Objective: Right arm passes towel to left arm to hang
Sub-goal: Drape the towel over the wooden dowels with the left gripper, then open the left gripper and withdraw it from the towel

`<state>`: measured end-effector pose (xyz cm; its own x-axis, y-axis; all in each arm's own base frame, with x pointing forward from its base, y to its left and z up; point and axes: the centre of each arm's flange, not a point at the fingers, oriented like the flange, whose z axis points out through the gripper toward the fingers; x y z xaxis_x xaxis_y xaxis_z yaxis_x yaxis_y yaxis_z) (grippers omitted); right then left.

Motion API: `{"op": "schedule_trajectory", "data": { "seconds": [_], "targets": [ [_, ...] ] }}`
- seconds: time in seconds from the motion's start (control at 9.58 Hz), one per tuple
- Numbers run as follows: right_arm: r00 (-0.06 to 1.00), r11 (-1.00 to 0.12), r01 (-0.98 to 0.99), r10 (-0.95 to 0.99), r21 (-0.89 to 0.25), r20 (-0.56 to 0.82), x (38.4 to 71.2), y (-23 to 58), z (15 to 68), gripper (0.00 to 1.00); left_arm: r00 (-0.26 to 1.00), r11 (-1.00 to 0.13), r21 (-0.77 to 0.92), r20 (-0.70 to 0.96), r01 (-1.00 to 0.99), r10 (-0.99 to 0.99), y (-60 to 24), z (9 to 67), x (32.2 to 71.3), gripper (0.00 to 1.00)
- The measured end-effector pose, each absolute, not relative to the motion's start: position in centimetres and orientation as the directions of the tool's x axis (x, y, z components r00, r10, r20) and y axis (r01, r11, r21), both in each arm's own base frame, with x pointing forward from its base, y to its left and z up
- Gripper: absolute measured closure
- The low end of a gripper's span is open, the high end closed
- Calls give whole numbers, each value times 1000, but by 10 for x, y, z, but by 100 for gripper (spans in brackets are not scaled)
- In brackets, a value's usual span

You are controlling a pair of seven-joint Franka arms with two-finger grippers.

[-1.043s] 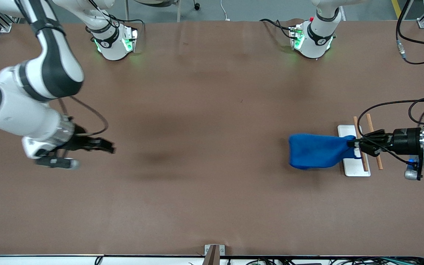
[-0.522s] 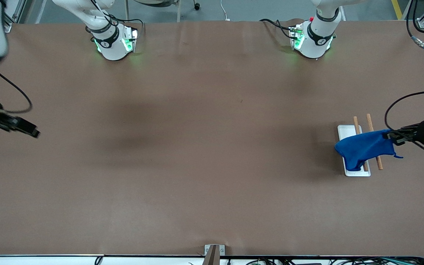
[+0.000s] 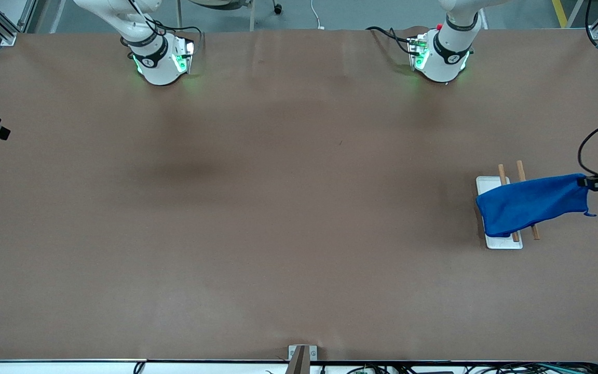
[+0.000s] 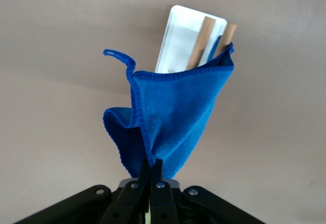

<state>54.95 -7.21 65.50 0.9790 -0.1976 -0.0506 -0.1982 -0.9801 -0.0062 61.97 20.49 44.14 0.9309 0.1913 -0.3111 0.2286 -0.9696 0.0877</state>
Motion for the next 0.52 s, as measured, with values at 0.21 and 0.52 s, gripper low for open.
{"op": "schedule_trajectory", "data": {
  "seconds": [0.21,0.52],
  "targets": [
    [979,-981,-196,-195,-5,-55,552,-72,651,0,931,-970,103,-318,222,180,229,427,614,97],
    [981,-982,-189,-188,-6,-48,554,-69,651,0,928,-971,107,-335,212,166,229,401,621,74]
  ]
}}
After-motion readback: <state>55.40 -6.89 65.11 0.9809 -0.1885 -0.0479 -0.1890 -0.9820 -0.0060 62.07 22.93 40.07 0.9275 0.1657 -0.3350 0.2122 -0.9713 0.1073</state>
